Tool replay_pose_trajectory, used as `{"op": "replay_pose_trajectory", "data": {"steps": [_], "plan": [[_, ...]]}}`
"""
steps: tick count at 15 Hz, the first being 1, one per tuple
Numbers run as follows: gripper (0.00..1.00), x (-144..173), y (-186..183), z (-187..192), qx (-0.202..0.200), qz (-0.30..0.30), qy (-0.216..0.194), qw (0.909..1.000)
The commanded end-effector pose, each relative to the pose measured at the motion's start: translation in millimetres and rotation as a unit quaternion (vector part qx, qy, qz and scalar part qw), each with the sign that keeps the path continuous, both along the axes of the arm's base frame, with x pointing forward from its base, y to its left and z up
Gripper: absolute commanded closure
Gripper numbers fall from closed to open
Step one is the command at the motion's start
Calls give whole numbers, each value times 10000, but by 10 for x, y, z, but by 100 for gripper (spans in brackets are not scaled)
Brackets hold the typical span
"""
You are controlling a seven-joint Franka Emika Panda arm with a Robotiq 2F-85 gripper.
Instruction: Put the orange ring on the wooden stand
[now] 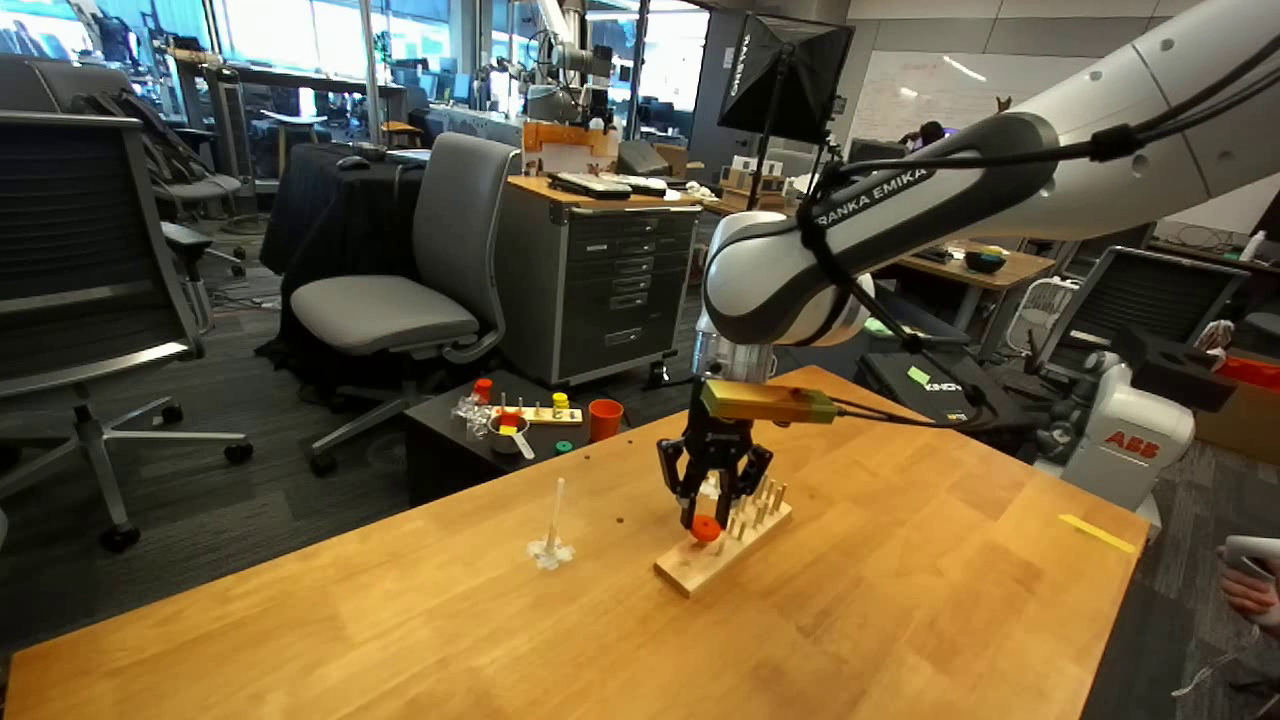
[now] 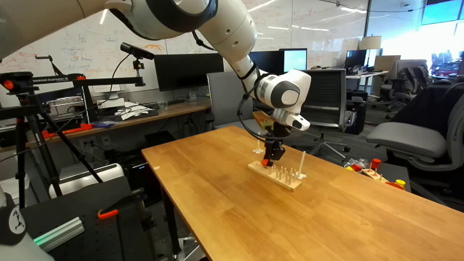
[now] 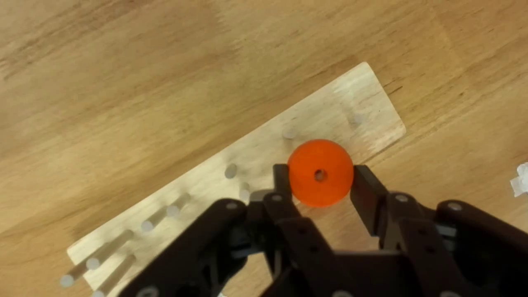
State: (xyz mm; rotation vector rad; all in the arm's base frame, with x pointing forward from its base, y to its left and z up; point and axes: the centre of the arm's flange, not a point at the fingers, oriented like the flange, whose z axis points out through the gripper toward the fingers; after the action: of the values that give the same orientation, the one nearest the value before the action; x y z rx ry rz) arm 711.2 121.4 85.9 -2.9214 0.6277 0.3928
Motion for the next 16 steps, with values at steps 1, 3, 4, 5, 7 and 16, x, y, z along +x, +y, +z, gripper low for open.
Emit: {"op": "replay_pose_trajectory", "data": {"steps": [1, 3, 4, 5, 7, 16], "plan": [[83, 78, 110, -161, 84, 70, 101, 9999], [83, 73, 125, -208, 70, 87, 128, 9999], [83, 86, 118, -187, 77, 82, 117, 9999], [83, 83, 111, -192, 78, 77, 123, 9999], [83, 77, 99, -191, 97, 51, 160, 9998], [0, 69, 213, 799, -67, 261, -426, 9987]]}}
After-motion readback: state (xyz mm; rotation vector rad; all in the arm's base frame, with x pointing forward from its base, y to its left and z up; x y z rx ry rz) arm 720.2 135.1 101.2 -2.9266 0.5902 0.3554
